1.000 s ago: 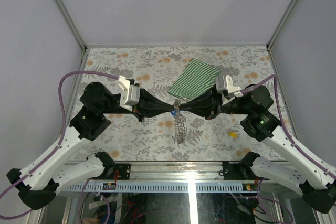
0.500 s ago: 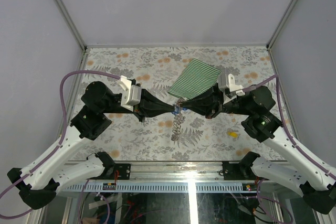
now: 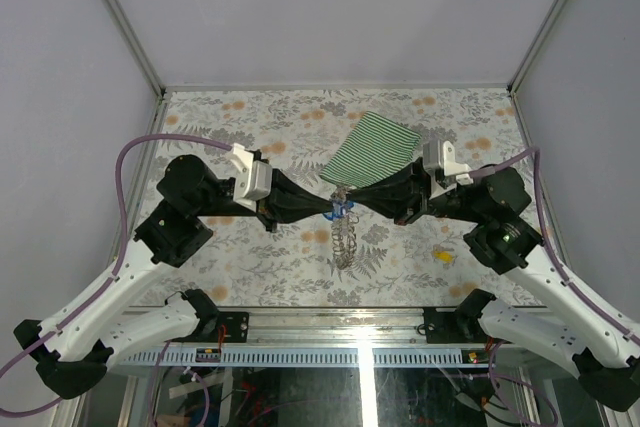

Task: Put the keys on the keyring
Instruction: Place the key at the center of the board.

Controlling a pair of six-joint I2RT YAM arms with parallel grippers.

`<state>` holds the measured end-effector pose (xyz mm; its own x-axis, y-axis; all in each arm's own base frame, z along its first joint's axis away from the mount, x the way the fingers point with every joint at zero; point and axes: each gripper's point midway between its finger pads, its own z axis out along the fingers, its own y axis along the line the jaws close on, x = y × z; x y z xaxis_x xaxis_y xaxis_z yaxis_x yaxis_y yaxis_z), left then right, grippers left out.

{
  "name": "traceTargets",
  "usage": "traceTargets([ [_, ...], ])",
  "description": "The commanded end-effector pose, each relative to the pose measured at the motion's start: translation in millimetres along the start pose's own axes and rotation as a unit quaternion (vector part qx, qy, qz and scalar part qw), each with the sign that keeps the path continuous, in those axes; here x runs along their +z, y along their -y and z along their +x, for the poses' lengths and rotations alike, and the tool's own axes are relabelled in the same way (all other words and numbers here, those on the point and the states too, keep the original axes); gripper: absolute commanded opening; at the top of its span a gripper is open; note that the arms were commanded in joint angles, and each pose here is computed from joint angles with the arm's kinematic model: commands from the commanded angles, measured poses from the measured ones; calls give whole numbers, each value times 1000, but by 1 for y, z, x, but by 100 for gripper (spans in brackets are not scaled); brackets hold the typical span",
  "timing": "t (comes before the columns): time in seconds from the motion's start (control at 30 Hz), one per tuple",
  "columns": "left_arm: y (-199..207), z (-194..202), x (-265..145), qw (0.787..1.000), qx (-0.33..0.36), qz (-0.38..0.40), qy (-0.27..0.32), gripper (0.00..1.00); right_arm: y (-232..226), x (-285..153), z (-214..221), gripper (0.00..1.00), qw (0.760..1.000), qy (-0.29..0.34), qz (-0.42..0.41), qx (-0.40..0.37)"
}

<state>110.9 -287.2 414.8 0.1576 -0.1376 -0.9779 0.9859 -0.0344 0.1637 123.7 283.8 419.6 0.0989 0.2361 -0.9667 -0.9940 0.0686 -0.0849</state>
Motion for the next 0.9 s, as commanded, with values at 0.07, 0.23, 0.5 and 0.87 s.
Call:
traceTargets([
  [0.07,-23,23,-5,996,-30,-73,-37,0,21,-19,-34,0,992,11,100,-69],
  [0.23,-33,81,-6,982,-122,-116,-84,0,39,-44,-29,0,979,-17,185,-85],
  [0.5,-46,220,-24,914,-270,-219,-207,0,47,-69,-27,0,964,-35,246,-97],
  [0.87,-21,337,-19,854,-368,-147,-337,0,48,-72,-20,0,963,-45,253,-86],
])
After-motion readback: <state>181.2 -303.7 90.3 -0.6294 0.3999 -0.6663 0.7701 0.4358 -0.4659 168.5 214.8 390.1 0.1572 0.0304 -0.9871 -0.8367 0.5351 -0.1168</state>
